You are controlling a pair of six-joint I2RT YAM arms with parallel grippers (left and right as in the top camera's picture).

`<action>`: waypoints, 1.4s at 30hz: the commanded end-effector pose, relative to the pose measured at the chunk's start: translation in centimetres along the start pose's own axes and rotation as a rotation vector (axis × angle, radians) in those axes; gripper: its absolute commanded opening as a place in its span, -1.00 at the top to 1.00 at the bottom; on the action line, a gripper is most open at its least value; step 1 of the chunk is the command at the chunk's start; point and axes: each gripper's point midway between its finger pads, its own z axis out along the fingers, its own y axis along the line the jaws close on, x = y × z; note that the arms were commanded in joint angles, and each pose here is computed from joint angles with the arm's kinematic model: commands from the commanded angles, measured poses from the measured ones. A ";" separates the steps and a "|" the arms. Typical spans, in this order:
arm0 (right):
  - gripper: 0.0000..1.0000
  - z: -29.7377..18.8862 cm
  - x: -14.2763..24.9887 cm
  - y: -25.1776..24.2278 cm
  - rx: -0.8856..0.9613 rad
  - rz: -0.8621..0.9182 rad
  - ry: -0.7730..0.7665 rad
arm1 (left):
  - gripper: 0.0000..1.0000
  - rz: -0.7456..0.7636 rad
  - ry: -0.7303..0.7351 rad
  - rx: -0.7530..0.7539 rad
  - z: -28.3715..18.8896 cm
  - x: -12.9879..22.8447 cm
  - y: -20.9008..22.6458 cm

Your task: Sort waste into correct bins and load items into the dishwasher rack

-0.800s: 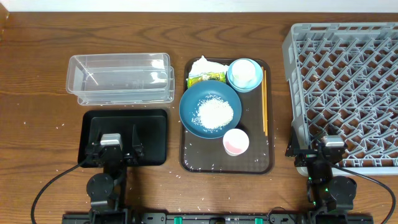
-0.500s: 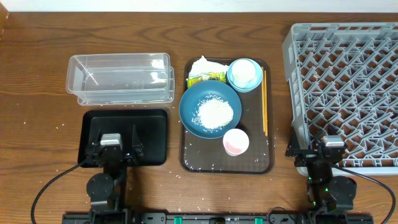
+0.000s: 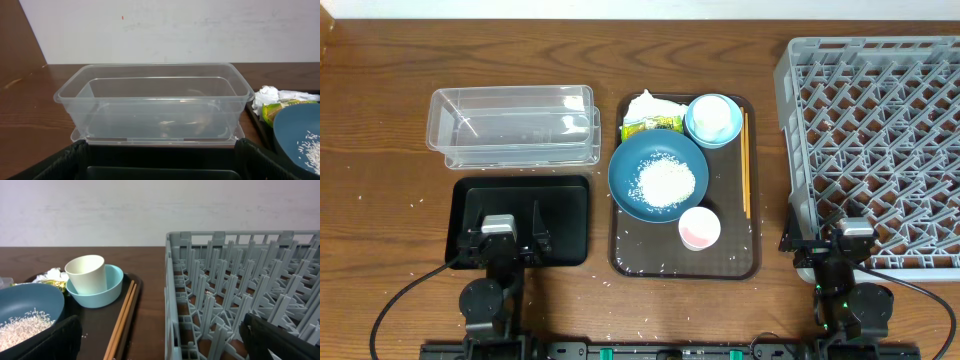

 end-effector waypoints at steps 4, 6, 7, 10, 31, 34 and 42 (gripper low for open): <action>-0.99 0.0 0.0 0.2 -0.005 -0.013 0.000 | -0.89 0.017 0.051 -0.015 0.1 1.7 0.3; -0.97 0.0 0.0 0.2 -0.005 -0.013 0.000 | -0.89 0.017 0.051 -0.015 0.1 1.7 0.3; -0.99 0.0 0.0 0.2 -0.005 -0.013 0.000 | -0.89 0.017 0.051 -0.015 0.1 1.7 0.3; -0.99 0.0 0.0 0.2 -0.005 -0.013 0.000 | -0.89 0.017 0.051 -0.015 0.1 1.7 0.3; -0.99 0.0 0.0 0.2 -0.005 -0.013 0.000 | -0.89 -0.022 0.015 0.110 0.0 0.7 -1.9; -0.99 0.0 0.0 0.2 -0.005 -0.013 0.000 | -0.90 -0.009 -0.104 0.222 -0.4 -2.2 -3.7; -0.98 0.0 0.0 0.2 -0.005 -0.013 0.000 | -0.90 0.054 -0.362 0.405 -2.8 -8.0 -6.7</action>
